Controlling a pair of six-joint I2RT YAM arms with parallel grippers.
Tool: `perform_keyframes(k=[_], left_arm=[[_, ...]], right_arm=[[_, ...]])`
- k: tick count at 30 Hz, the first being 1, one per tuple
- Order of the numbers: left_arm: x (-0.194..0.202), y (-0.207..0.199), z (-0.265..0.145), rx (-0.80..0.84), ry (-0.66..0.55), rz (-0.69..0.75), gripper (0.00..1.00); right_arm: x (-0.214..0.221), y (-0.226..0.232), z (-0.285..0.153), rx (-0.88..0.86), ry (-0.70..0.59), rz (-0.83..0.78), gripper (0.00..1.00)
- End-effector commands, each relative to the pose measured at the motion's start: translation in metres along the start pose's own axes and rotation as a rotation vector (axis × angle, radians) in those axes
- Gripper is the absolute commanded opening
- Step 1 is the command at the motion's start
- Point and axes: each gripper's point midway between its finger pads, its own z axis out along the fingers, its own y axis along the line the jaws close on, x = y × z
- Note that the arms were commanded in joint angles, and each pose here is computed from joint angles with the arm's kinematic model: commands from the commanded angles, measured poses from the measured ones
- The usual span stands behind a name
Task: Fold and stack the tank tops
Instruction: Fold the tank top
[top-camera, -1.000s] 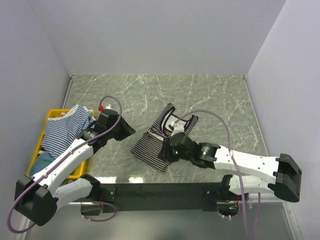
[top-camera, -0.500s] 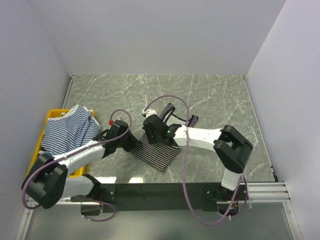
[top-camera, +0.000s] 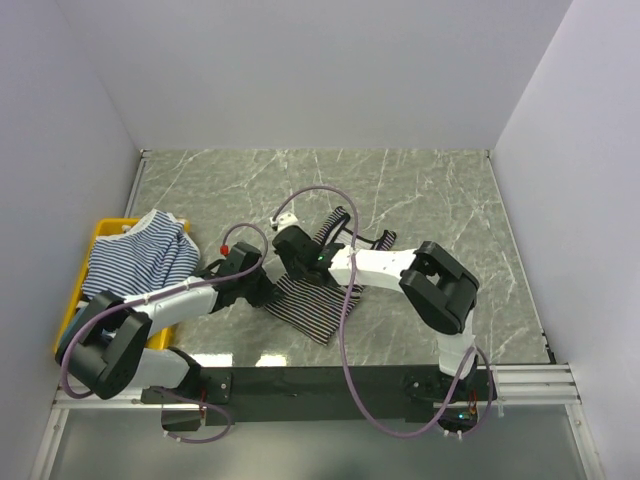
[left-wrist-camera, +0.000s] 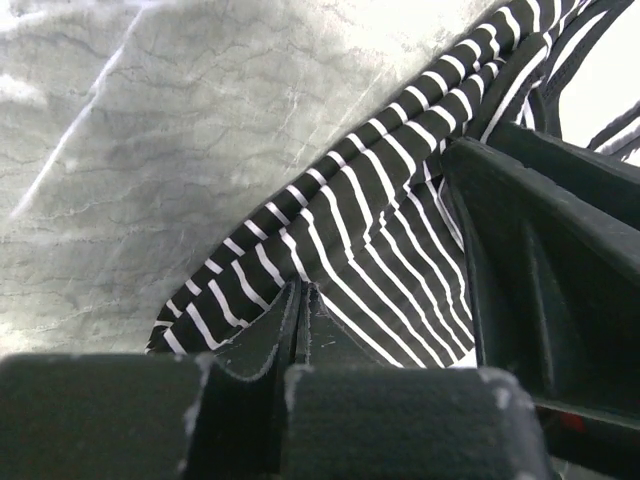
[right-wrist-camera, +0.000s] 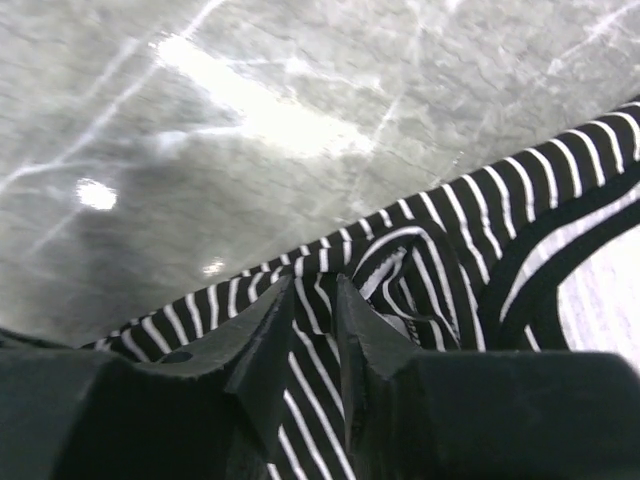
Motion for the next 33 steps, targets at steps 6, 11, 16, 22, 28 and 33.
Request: perform_keyframes(k=[6, 11, 16, 22, 28, 33], left_arm=[[-0.007, 0.006, 0.002, -0.004, -0.024, -0.004, 0.01], [-0.01, 0.009, 0.002, -0.01, -0.029, -0.007, 0.01], [-0.012, 0.01, 0.003, -0.013, -0.029, -0.006, 0.01], [-0.014, 0.013, 0.003, -0.021, -0.031, -0.006, 0.01], [-0.015, 0.014, 0.003, -0.021, -0.032, -0.007, 0.01], [-0.016, 0.013, 0.003, -0.02, -0.033, -0.004, 0.01]], right_arm=[[-0.014, -0.018, 0.003, 0.071, -0.038, -0.025, 0.36], [-0.008, -0.024, 0.004, 0.095, -0.032, -0.04, 0.39], [-0.002, -0.03, 0.009, 0.121, -0.014, -0.058, 0.37], [-0.006, -0.035, 0.009, 0.155, -0.012, -0.071, 0.34], [-0.014, -0.026, -0.014, 0.16, -0.056, -0.071, 0.36], [-0.015, -0.023, -0.026, 0.177, -0.077, -0.056, 0.41]])
